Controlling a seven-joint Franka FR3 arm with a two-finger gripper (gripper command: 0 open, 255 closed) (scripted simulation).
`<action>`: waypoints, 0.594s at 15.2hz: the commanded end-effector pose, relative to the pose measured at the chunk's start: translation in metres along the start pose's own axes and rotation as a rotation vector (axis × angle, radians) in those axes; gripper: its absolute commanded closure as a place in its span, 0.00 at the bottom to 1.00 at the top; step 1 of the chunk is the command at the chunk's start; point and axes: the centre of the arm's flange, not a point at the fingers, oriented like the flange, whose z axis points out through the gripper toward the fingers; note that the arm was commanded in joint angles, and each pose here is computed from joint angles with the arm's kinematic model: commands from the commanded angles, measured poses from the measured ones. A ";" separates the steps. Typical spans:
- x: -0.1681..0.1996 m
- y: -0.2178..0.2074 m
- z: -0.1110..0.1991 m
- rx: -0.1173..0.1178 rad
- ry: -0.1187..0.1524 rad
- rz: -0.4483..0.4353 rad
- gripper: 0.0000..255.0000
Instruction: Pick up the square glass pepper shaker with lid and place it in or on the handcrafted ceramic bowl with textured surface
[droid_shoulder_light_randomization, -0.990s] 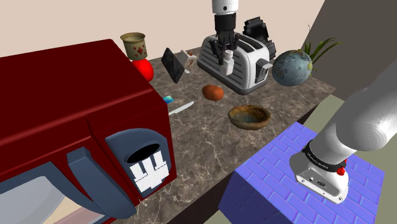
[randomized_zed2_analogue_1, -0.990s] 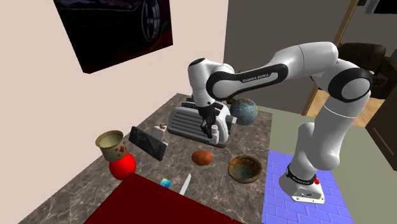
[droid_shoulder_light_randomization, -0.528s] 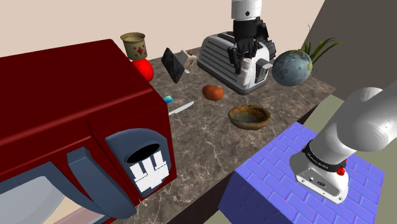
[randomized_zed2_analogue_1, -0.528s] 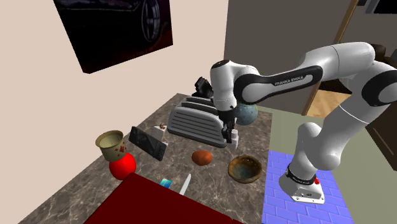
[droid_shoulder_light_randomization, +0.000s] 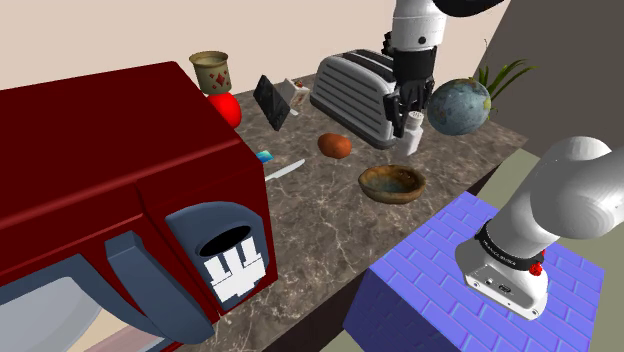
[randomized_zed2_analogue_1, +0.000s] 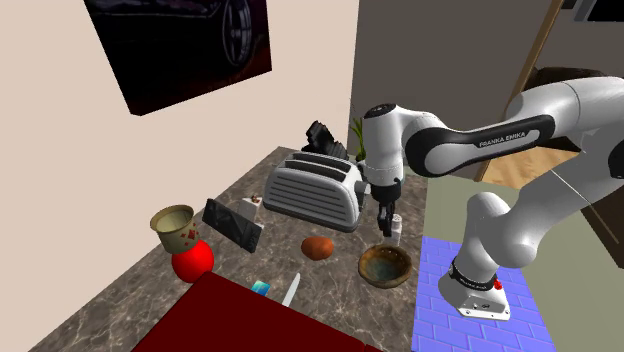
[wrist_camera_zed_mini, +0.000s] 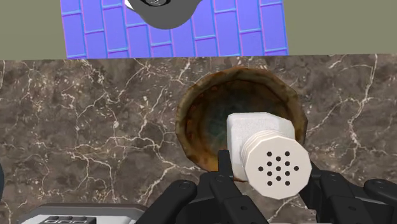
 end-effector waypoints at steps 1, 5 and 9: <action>0.002 0.000 0.010 0.000 0.000 0.000 1.00; 0.006 0.000 0.030 0.000 0.000 0.000 1.00; 0.011 -0.001 0.051 0.000 0.000 0.000 1.00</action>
